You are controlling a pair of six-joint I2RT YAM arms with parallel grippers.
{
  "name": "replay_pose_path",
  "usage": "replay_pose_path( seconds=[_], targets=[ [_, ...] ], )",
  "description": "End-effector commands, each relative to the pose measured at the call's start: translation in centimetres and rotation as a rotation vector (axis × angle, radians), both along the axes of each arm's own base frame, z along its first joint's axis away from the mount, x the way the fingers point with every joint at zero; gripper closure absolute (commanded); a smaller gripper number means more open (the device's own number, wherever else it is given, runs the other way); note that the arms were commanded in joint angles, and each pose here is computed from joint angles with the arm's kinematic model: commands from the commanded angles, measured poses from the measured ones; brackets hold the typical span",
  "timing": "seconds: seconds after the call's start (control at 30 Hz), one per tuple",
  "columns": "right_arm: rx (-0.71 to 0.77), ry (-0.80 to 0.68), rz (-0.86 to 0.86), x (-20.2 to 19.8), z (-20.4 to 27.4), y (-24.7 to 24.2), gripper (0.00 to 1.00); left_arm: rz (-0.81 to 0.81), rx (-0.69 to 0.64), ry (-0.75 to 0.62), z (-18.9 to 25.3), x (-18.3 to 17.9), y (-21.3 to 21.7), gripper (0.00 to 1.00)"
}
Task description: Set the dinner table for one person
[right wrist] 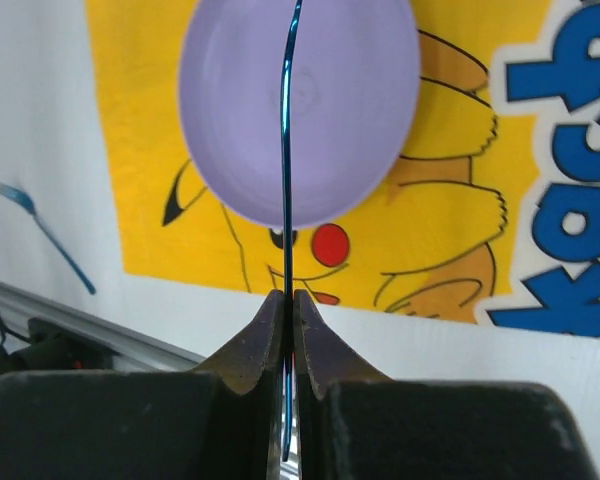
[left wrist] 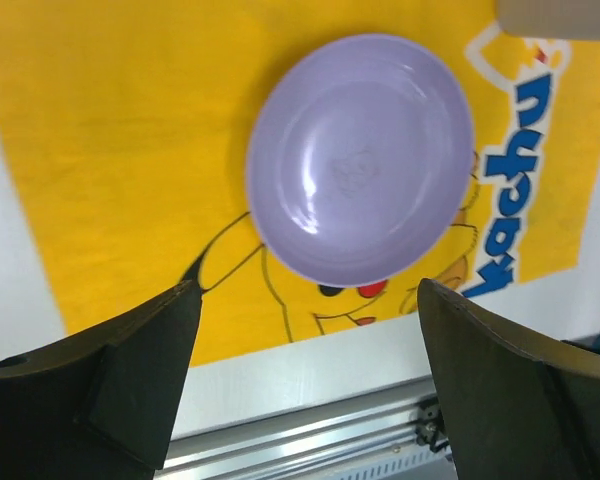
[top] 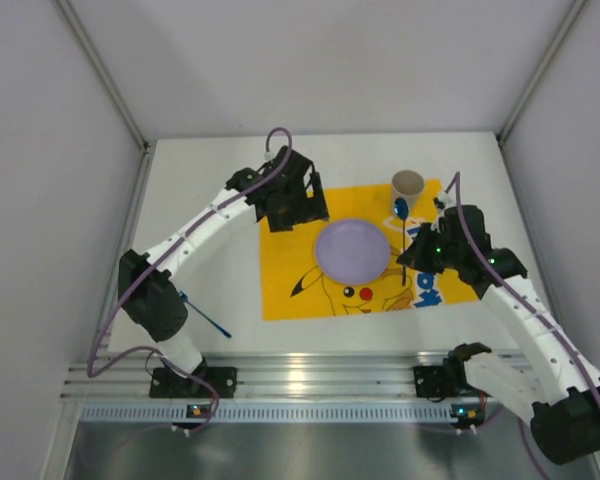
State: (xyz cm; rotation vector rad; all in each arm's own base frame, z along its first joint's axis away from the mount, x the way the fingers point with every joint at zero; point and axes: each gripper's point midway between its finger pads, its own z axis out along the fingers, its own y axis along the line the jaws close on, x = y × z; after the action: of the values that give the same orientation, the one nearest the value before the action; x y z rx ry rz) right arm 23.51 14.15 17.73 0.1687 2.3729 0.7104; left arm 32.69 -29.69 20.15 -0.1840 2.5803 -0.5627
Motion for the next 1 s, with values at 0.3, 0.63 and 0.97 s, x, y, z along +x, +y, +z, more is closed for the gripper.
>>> replay_pose_path(
  seconds=[0.3, 0.63, 0.97],
  targets=[
    [-0.266, 0.321, -0.160, 2.2, -8.6, -6.8, 1.00, 0.410, 0.306, 0.075, -4.8, -4.3, 20.8, 0.05],
    [-0.335, 0.304, -0.046, 6.5, -10.2, -7.0, 1.00, 0.440, 0.262, 0.113, -7.4, -6.6, 21.2, 0.09],
    [-0.483, 0.489, -0.099, 4.4, -14.5, -9.7, 1.00, 0.449, 0.278, 0.098, -7.7, -6.1, 21.6, 0.09]
  ],
)
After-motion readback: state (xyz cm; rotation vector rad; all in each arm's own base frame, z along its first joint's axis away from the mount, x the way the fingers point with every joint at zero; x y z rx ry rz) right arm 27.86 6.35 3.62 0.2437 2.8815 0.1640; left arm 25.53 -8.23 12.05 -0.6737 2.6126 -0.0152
